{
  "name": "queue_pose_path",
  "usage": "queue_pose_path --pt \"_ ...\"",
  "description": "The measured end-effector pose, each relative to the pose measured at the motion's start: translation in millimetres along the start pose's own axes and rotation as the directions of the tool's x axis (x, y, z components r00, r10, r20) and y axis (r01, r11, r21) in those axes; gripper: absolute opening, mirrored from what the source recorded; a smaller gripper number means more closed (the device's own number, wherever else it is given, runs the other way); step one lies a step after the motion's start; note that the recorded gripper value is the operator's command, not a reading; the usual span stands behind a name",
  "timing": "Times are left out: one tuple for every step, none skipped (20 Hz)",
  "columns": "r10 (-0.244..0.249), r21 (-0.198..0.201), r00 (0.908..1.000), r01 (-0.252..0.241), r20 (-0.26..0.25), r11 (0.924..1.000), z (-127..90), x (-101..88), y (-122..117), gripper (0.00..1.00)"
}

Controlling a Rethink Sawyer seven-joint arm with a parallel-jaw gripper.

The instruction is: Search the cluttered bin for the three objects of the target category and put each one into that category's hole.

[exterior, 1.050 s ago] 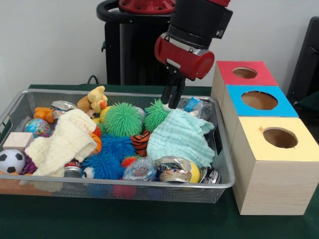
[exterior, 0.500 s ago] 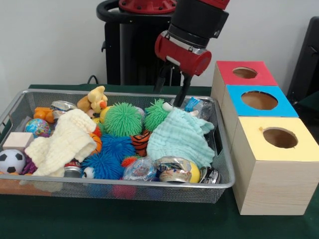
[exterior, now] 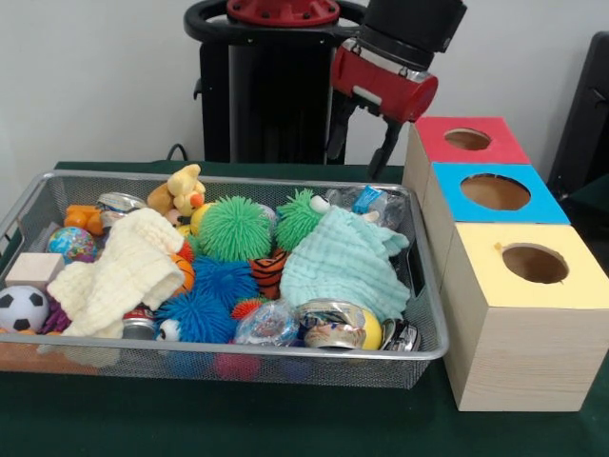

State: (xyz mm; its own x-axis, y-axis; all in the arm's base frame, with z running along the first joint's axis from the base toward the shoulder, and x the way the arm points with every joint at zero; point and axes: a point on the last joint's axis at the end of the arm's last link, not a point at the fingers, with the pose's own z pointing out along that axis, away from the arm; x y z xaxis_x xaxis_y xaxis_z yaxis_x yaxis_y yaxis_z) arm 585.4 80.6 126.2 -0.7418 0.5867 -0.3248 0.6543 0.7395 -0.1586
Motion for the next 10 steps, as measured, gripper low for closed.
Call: queue_pose_path --pt "0.001 0.0 1.0 -0.001 -0.002 1.0 0 0.5 -1 1.0" --pt "0.003 0.0 1.0 -0.003 -0.004 1.0 0 0.6 -1 1.0" --pt "0.007 0.001 0.9999 -0.007 -0.009 1.0 2 0.4 -3 1.0" --pt "0.012 0.002 0.9998 -0.012 -0.015 0.9999 4 0.0 -5 1.0" --pt "0.03 0.006 0.9991 -0.029 -0.03 0.9995 13 -3.7 -12 1.0" --pt "0.038 0.008 0.9987 -0.038 -0.034 0.9993 18 -6.0 -15 1.0" --pt "0.045 0.009 0.9984 -0.044 -0.036 0.999 22 -8.1 -18 1.0" --pt "0.051 0.01 0.998 -0.051 -0.036 0.9987 26 -10.4 -20 1.0" --pt "0.061 0.011 0.9975 -0.061 -0.034 0.9981 33 -14.1 -25 1.0" --pt "0.068 0.013 0.9972 -0.068 -0.032 0.9976 40 -16.7 -29 1.0"
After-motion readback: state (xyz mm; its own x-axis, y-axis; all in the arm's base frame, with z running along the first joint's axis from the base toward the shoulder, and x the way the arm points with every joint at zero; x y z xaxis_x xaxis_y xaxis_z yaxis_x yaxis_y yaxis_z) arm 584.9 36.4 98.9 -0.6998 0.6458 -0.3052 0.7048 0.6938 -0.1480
